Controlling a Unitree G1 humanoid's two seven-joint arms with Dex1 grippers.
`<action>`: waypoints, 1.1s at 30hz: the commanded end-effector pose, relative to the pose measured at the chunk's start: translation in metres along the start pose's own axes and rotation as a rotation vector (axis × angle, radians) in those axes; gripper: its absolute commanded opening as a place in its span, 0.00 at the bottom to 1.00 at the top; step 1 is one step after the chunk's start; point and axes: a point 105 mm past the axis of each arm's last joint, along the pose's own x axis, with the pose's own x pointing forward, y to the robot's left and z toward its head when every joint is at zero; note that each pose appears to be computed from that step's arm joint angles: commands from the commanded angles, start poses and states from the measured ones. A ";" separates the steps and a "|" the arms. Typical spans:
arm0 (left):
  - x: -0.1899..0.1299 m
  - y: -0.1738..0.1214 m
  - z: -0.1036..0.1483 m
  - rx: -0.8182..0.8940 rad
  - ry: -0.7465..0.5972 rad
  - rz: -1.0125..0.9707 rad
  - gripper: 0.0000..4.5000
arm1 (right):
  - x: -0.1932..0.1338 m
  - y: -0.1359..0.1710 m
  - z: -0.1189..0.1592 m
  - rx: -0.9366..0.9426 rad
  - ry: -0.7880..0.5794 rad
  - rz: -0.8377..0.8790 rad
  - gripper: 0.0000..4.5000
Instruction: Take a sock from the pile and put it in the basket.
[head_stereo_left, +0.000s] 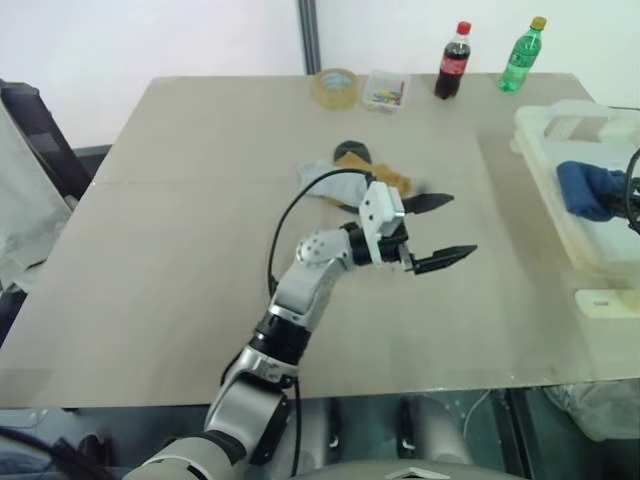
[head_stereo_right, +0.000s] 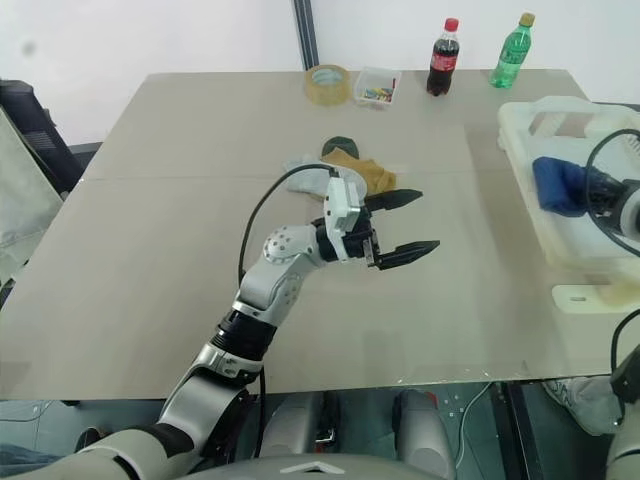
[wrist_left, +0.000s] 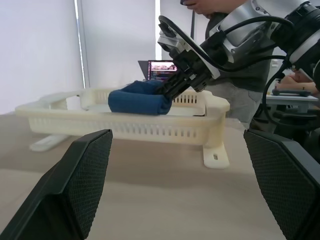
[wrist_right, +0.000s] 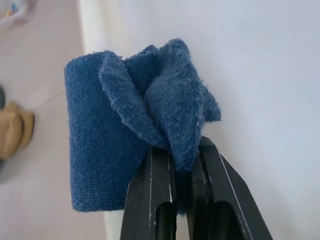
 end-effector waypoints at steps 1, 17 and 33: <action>0.004 -0.005 0.006 0.020 -0.015 -0.035 1.00 | -0.008 -0.015 0.013 0.036 -0.073 -0.056 0.27; -0.035 0.015 0.006 0.121 0.123 0.036 1.00 | -0.053 0.064 0.018 -0.412 -0.337 0.394 0.95; -0.202 -0.042 -0.003 -0.141 0.443 0.513 1.00 | -0.034 0.081 -0.171 -0.799 -0.156 0.831 0.95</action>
